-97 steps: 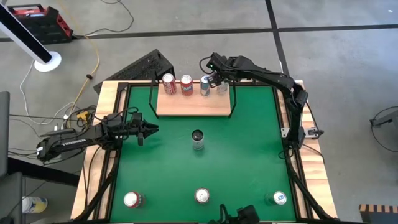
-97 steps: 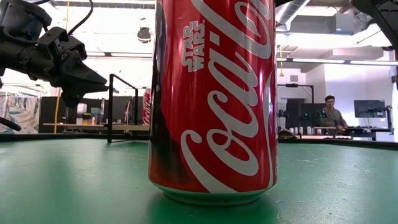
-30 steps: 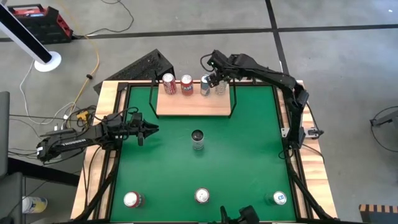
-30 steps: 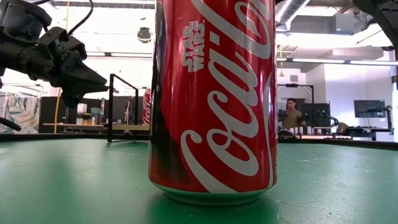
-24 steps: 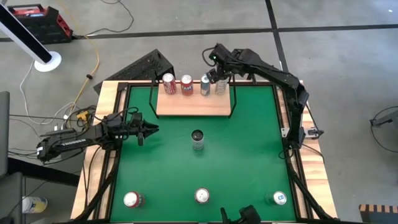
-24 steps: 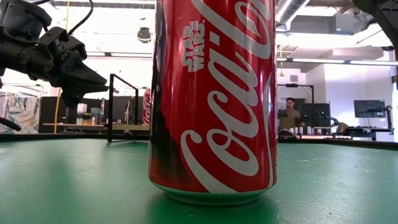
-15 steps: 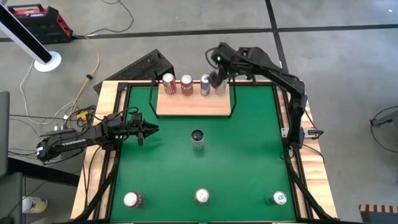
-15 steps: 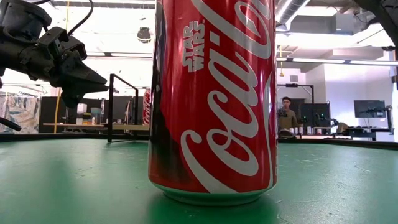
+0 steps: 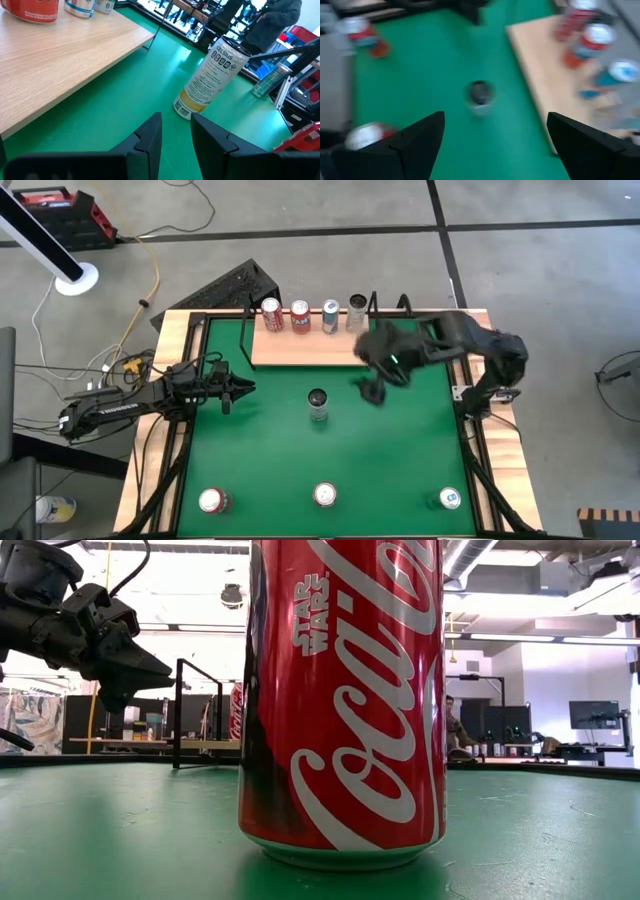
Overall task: Place canned beverage on shelf
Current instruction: Put the red-white soda can on the shelf aligned with the other red-white soda can
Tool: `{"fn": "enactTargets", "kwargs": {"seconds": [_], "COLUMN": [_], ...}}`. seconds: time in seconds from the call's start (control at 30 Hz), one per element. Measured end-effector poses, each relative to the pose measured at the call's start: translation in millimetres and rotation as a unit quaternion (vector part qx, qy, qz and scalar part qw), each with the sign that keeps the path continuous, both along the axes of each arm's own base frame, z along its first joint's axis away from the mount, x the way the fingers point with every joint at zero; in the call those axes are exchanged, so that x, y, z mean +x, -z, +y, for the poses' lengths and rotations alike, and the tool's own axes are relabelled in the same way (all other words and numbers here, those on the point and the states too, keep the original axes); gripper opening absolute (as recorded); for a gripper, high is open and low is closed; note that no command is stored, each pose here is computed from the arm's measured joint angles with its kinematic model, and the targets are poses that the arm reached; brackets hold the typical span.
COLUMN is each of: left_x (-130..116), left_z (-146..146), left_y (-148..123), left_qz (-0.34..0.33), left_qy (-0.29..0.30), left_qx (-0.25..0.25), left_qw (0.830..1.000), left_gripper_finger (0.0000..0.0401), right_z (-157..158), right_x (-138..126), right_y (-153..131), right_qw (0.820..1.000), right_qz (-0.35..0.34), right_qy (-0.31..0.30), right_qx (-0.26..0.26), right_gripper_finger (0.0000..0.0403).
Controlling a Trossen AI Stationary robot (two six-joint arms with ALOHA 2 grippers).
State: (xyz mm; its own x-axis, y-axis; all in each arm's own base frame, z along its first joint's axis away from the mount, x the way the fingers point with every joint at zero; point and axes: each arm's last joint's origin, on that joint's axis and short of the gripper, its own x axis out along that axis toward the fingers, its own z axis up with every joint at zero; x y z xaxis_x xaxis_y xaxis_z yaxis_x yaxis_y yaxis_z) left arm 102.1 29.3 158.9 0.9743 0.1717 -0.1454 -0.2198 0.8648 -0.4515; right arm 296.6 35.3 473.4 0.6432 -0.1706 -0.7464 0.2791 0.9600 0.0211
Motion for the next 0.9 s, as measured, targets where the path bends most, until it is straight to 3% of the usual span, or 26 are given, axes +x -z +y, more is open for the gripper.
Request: {"fn": "enactTargets", "kwargs": {"seconds": [0.1, 0.27, 0.5, 0.67, 0.9], "left_x": [0, 0, 0, 0, 0], "left_z": [0, 0, 0, 1, 1], "left_y": [0, 0, 0, 0, 0], "left_qz": [0.000, -0.002, -0.025, -0.026, -0.038], "left_qy": [0.000, -0.007, -0.026, -0.039, -0.053], "left_qx": [0.000, -0.004, -0.122, -0.130, -0.199], "left_qw": [1.000, 1.000, 0.992, 0.990, 0.978], "left_gripper_finger": [0.0088, 0.0088, 0.0088, 0.0088, 0.0088], "right_z": [37, 101, 181, 209, 226], "right_x": [-3, 15, 53, 74, 86], "right_y": [-3, 4, 52, 94, 138], "right_qw": [0.999, 0.989, 0.976, 0.976, 0.968], "right_qz": [-0.030, -0.092, -0.090, -0.040, 0.031], "right_qy": [-0.030, -0.086, -0.195, -0.208, -0.249], "right_qx": [0.032, 0.073, 0.038, 0.054, 0.014], "right_gripper_finger": [0.0376, 0.0376, 0.0376, 0.0376, 0.0376]}}
